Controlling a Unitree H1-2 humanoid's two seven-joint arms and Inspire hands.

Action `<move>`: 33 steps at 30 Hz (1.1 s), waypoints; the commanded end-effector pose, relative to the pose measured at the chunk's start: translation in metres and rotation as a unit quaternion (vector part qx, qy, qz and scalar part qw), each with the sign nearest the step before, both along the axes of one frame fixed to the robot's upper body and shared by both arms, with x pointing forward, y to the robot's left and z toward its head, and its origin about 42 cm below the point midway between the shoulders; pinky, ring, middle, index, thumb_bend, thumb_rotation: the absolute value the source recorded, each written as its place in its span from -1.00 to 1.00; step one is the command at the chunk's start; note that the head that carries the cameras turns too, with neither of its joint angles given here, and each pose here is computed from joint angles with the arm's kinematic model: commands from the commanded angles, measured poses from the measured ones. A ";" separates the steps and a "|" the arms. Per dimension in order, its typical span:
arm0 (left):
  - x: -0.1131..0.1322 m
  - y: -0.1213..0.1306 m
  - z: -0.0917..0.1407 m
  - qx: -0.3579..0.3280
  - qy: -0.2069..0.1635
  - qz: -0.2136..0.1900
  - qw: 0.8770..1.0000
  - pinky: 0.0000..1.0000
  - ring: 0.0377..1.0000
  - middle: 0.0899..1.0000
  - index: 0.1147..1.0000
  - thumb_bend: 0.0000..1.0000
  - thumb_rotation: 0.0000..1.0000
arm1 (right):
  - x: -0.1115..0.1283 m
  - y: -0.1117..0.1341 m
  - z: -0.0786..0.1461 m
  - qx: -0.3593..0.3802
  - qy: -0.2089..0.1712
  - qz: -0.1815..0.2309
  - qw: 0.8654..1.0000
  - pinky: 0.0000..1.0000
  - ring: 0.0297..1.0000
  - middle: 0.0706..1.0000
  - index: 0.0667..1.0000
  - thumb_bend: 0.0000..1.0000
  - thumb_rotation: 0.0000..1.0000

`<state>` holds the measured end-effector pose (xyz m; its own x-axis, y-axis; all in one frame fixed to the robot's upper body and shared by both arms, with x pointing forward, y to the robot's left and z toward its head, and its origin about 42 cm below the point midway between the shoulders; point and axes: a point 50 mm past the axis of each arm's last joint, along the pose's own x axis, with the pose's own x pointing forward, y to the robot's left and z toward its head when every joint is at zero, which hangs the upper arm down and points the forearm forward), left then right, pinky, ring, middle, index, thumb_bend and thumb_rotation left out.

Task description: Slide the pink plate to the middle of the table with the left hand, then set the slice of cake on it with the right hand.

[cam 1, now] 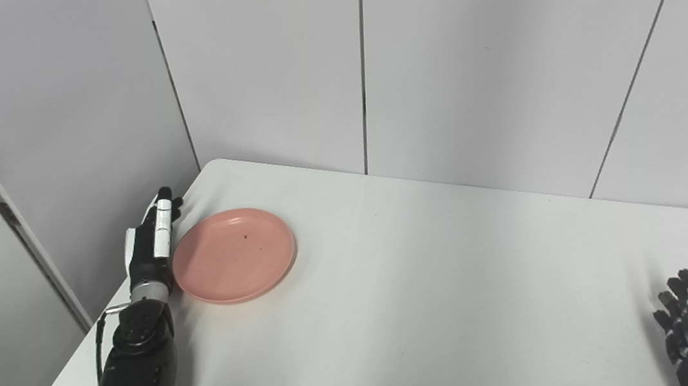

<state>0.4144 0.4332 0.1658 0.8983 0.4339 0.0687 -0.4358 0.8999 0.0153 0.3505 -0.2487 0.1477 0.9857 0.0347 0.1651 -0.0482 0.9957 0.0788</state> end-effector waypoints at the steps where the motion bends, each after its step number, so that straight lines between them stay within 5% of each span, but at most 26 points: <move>1: 0.013 -0.021 0.002 -0.023 0.003 -0.051 0.998 0.87 0.77 0.68 0.67 0.76 1.00 | 0.005 0.000 0.017 -0.006 -0.029 0.005 1.000 1.00 1.00 1.00 1.00 -0.35 0.92; 15: 0.028 -0.041 -0.013 -0.125 -0.021 -0.113 0.986 0.64 0.66 0.61 0.61 0.81 1.00 | 0.006 0.001 0.018 -0.006 -0.030 0.003 1.000 1.00 1.00 1.00 1.00 -0.32 0.92; 33: 0.037 -0.072 -0.019 -0.165 -0.015 -0.196 0.967 0.68 0.68 0.61 0.58 0.83 1.00 | 0.004 0.005 0.020 -0.001 -0.031 0.001 1.000 1.00 1.00 1.00 1.00 -0.30 0.87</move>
